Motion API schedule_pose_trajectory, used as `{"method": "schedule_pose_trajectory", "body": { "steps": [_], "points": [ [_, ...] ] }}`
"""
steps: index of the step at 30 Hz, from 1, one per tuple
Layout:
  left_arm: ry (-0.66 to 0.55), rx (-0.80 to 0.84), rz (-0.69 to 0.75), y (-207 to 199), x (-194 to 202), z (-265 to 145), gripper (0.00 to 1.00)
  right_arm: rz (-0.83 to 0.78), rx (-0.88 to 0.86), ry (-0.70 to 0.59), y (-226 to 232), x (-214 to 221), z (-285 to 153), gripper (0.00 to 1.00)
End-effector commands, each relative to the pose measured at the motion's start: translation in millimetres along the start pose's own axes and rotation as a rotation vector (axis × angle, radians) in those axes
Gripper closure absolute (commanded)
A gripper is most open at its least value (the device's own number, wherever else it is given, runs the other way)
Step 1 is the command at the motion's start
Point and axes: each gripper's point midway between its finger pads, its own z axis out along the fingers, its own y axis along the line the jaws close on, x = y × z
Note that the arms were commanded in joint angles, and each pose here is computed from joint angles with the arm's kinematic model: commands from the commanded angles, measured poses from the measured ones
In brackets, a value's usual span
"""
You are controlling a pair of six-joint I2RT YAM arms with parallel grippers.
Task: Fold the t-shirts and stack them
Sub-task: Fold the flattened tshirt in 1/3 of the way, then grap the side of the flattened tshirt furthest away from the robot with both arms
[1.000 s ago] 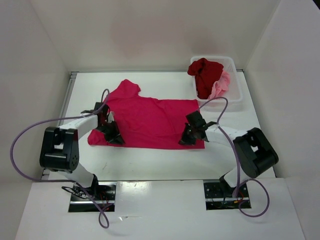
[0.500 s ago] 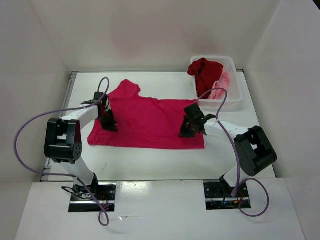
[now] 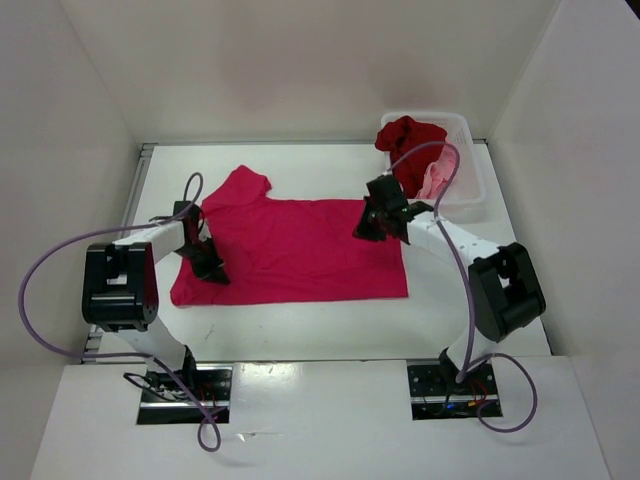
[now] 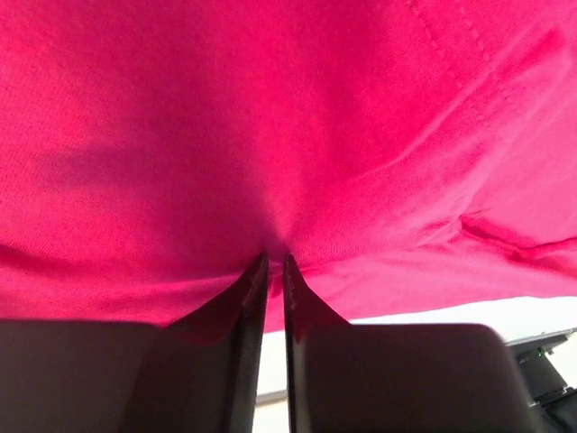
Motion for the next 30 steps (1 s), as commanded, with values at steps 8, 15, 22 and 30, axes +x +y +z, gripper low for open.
{"method": "schedule_pose_trajectory", "body": {
  "steps": [8, 15, 22, 30],
  "points": [
    [-0.227, 0.209, 0.059, -79.8, -79.3, -84.7, 0.62, -0.004, 0.045, -0.158, 6.2, -113.6, 34.2, 0.75],
    [-0.560, 0.119, 0.081, -95.8, -196.5, -105.3, 0.56, 0.030, 0.159, -0.158, -36.7, -155.5, 93.3, 0.79],
    [-0.764, 0.009, 0.120, -104.5, -288.7, -106.0, 0.42, 0.107, 0.242, -0.202, -93.9, -188.7, 95.6, 0.81],
    [-0.926, -0.043, 0.258, -144.7, -375.6, -79.4, 0.29, 0.128, 0.165, -0.202, -87.2, -197.2, 71.1, 0.78]
  ]
}}
